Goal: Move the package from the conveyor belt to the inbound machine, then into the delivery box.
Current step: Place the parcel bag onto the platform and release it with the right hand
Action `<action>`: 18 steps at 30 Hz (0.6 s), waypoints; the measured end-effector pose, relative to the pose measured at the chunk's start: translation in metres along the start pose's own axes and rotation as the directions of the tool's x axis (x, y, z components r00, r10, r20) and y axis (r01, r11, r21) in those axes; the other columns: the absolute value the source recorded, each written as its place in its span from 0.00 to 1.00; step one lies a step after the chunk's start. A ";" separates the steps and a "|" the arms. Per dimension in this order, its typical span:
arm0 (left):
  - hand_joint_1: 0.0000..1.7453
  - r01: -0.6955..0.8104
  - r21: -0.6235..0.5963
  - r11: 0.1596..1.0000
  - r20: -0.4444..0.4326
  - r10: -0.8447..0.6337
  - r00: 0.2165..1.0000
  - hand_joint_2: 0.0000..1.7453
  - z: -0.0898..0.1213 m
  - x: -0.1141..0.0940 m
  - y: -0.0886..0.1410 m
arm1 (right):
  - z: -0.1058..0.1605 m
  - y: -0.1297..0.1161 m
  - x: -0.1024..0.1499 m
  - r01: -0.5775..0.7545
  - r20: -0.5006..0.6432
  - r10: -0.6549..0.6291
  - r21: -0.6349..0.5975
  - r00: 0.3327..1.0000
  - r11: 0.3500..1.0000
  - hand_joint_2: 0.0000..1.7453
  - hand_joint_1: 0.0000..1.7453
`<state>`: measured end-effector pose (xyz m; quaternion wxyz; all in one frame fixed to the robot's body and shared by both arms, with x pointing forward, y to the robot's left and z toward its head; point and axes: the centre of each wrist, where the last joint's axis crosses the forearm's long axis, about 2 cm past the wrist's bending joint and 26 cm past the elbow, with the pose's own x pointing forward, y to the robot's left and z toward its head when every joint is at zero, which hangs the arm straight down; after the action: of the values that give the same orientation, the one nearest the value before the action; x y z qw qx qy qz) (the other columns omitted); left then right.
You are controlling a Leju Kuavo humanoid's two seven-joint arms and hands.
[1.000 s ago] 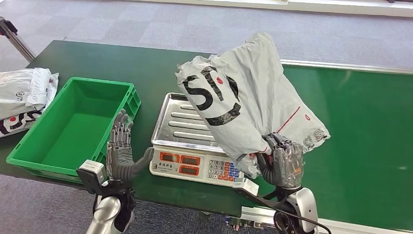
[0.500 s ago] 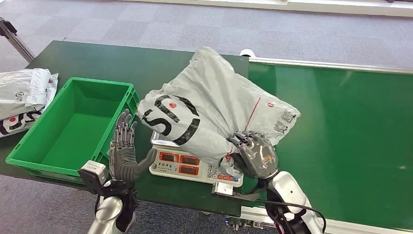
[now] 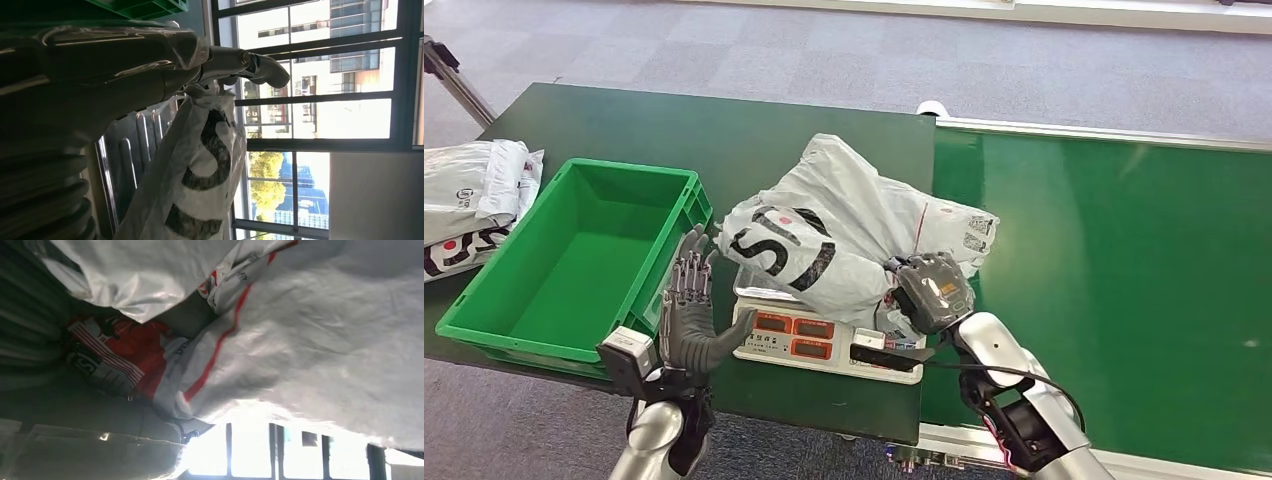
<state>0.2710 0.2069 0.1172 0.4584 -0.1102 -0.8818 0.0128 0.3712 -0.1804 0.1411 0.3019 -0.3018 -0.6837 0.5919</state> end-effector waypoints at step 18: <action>0.00 0.005 -0.016 1.000 0.000 -0.005 1.000 1.00 -0.015 -0.002 -0.004 | -0.007 -0.018 0.000 0.214 0.099 -0.197 -0.216 0.975 0.953 1.00 1.00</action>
<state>0.2839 0.2010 0.1245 0.4573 -0.1117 -0.8823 0.0045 0.3756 -0.1784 0.1602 0.2992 -0.2384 -0.7851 0.4871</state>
